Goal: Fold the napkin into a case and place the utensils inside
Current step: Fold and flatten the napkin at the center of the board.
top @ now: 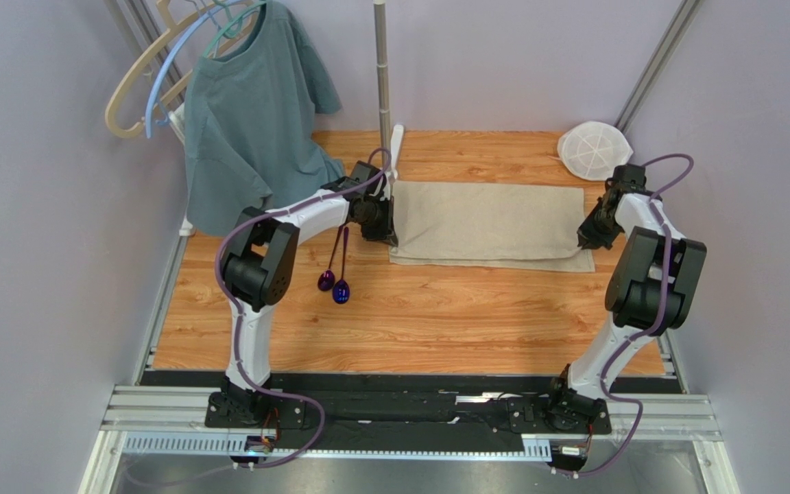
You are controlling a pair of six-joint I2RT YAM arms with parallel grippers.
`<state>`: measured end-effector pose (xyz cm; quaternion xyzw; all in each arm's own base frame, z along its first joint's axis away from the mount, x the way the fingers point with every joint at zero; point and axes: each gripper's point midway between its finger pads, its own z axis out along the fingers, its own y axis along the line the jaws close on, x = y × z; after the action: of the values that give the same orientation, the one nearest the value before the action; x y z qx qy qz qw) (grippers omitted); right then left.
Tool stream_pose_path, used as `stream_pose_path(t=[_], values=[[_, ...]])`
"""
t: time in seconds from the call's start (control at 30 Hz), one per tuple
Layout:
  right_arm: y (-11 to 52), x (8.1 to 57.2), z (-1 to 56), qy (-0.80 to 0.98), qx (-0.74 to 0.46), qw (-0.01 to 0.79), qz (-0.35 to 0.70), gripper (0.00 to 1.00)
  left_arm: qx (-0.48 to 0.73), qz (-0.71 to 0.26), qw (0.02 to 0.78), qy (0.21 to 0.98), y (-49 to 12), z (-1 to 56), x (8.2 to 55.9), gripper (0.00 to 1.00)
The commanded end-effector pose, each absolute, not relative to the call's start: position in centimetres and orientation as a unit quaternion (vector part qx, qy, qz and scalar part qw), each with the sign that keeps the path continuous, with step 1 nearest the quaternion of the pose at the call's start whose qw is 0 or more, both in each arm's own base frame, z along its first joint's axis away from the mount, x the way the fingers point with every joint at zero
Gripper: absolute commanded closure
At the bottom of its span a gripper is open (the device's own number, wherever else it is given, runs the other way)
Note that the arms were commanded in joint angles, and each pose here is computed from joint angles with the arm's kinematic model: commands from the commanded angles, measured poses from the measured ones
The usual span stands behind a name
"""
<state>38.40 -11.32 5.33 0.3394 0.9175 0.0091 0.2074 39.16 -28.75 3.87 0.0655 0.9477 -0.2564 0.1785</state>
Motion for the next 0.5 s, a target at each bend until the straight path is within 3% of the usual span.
stream_pose_path(t=[0.0, 0.27, 0.47], values=[[-12.5, 38.3, 4.7, 0.913, 0.352, 0.204, -0.020, 1.00, 0.083, -0.247, 0.194, 0.946, -29.2, 5.6, 39.5, 1.00], [-12.3, 38.3, 7.9, 0.904, 0.354, 0.238, -0.013, 1.00, 0.090, -0.256, 0.207, 0.940, -29.6, 8.5, 39.9, 1.00], [-12.0, 37.6, 8.2, 0.905, 0.354, 0.236, -0.013, 1.00, 0.085, -0.246, 0.186, 0.947, -28.9, 7.3, 38.8, 1.00]])
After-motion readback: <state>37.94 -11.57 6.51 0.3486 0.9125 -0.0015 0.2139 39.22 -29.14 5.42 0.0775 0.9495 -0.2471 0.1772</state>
